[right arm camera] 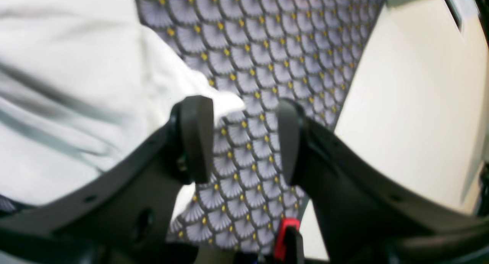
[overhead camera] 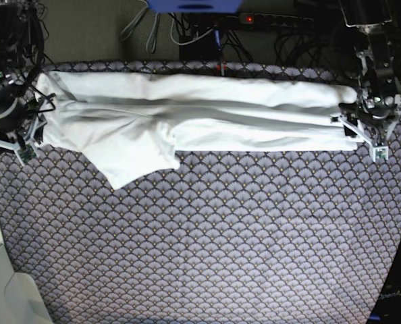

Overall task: Fold the T-shirt properly
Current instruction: 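Pull the right gripper's corner back along the folded edge and pinch it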

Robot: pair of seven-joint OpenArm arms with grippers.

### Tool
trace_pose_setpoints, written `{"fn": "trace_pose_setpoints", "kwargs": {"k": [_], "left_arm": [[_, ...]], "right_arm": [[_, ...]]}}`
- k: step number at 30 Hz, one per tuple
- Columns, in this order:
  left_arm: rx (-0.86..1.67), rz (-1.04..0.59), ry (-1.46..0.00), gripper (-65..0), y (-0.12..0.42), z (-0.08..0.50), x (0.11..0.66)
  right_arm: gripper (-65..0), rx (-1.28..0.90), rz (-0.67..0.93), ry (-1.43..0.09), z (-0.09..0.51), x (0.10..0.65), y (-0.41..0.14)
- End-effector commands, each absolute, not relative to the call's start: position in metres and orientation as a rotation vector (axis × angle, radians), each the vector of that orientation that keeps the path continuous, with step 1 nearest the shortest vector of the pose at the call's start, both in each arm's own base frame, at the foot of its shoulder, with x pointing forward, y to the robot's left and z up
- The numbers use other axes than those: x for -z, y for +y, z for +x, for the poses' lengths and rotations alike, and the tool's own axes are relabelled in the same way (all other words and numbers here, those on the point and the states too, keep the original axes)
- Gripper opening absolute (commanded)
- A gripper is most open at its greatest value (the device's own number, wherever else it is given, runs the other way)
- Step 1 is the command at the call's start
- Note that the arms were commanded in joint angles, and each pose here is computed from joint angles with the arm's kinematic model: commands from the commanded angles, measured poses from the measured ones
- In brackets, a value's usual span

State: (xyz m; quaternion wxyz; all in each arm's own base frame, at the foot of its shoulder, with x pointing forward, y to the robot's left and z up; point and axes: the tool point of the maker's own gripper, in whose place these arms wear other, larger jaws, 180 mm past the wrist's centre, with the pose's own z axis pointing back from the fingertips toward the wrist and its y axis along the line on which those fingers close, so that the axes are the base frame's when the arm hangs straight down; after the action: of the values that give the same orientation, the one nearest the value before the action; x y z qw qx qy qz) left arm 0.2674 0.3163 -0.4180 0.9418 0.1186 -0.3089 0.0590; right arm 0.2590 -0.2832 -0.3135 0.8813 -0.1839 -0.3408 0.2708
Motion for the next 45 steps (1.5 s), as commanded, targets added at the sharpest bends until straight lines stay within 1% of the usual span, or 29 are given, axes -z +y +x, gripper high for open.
{"fn": "trace_pose_setpoints", "kwargs": {"k": [1,7,11,18,20,23,24,26,29,38,45], "left_arm": [[-0.112,0.228,-0.600,-30.3,0.313,0.263,0.421],[-0.112,0.228,-0.600,-30.3,0.313,0.263,0.421],[-0.112,0.227,-0.600,-30.3,0.312,0.263,0.422],[-0.110,0.231,-0.600,-30.3,0.314,0.263,0.421],[-0.110,0.231,-0.598,-30.3,0.314,0.262,0.421],[-0.110,0.234,-0.593,-30.3,0.315,0.259,0.423],[-0.110,0.234,-0.593,-30.3,0.315,0.259,0.423],[-0.111,0.234,-0.593,-30.3,0.315,0.259,0.422],[-0.110,0.232,-0.593,-30.3,0.314,0.259,0.423],[-0.111,0.231,-0.592,-30.3,0.314,0.259,0.423],[-0.110,0.232,-0.592,-30.3,0.314,0.259,0.423]], "right_arm": [[-36.6,-0.578,-0.397,-0.761,0.272,0.299,-0.279],[-36.6,-0.703,-0.346,-0.756,0.311,0.295,-0.218],[-36.5,-0.698,-0.282,-0.745,0.343,0.298,-0.184],[-36.2,-0.634,-0.105,-0.614,0.375,0.345,-0.149],[-32.5,-0.622,-0.068,-0.570,0.377,0.360,-0.145],[-24.0,-0.614,-0.044,-0.537,0.382,0.370,-0.144],[-21.9,-0.614,-0.039,-0.540,0.384,0.371,-0.144],[-19.9,-0.613,-0.024,-0.562,0.388,0.371,-0.142],[-19.7,-0.613,-0.003,-0.593,0.391,0.373,-0.138],[-19.7,-0.592,0.056,-0.555,0.386,0.406,-0.144],[-19.8,-0.589,0.071,-0.566,0.387,0.409,-0.142]]}}
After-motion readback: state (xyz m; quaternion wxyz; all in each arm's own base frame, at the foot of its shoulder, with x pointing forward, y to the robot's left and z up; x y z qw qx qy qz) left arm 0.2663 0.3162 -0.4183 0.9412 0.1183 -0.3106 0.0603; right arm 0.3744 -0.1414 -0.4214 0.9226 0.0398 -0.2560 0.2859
